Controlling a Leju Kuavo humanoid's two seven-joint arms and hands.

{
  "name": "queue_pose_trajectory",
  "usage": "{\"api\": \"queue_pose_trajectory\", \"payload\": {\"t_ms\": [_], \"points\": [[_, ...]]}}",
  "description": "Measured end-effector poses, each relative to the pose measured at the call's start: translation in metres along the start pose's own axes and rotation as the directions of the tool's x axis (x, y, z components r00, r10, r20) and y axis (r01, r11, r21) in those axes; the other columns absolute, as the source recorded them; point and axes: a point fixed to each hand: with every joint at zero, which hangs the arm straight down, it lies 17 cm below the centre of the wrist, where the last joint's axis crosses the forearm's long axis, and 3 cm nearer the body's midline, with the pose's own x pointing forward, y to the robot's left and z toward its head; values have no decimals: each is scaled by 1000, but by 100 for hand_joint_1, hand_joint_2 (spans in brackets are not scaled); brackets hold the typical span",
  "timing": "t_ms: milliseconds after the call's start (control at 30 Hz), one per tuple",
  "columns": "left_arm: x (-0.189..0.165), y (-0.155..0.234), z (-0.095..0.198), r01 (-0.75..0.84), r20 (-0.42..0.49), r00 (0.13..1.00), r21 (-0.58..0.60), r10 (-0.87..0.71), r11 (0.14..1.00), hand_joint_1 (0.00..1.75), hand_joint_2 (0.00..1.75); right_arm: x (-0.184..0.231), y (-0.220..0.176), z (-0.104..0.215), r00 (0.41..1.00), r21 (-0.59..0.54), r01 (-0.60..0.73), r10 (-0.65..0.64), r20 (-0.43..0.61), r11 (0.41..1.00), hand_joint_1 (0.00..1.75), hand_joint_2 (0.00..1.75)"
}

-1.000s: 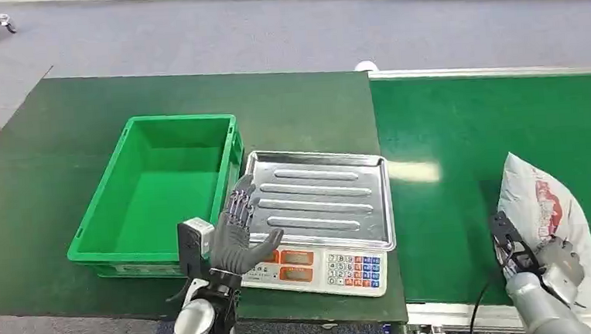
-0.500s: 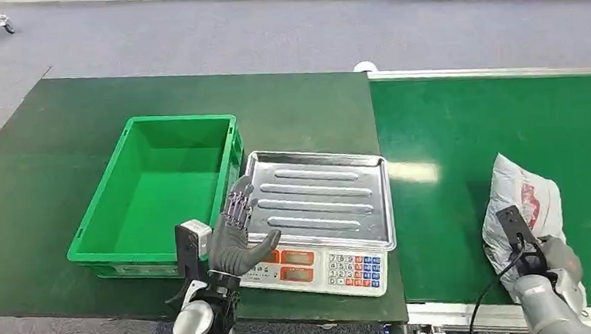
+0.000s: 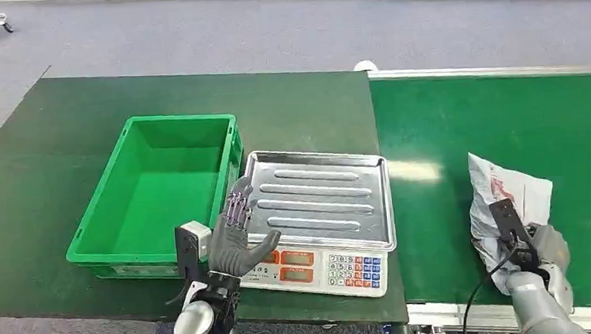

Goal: Moved the parcel from conveyor to table for the left to box.

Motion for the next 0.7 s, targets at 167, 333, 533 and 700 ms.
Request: {"api": "queue_pose_trajectory", "payload": {"t_ms": [167,333,533,700], "points": [[0,1,0,10,2,1000,4,-10,1000,0,175,40,-22,-8,996,-89,50,-43,79,995,175,175],[1,5,0,28,9,1000,12,-28,1000,0,175,104,-37,-4,978,-124,58,-31,209,991,175,175],[1,6,0,30,9,999,16,-30,999,0,175,150,-46,11,948,-153,67,-15,318,986,175,175],[1,6,0,35,9,999,14,-35,999,0,175,159,-47,17,940,-169,53,8,340,984,175,175]]}}
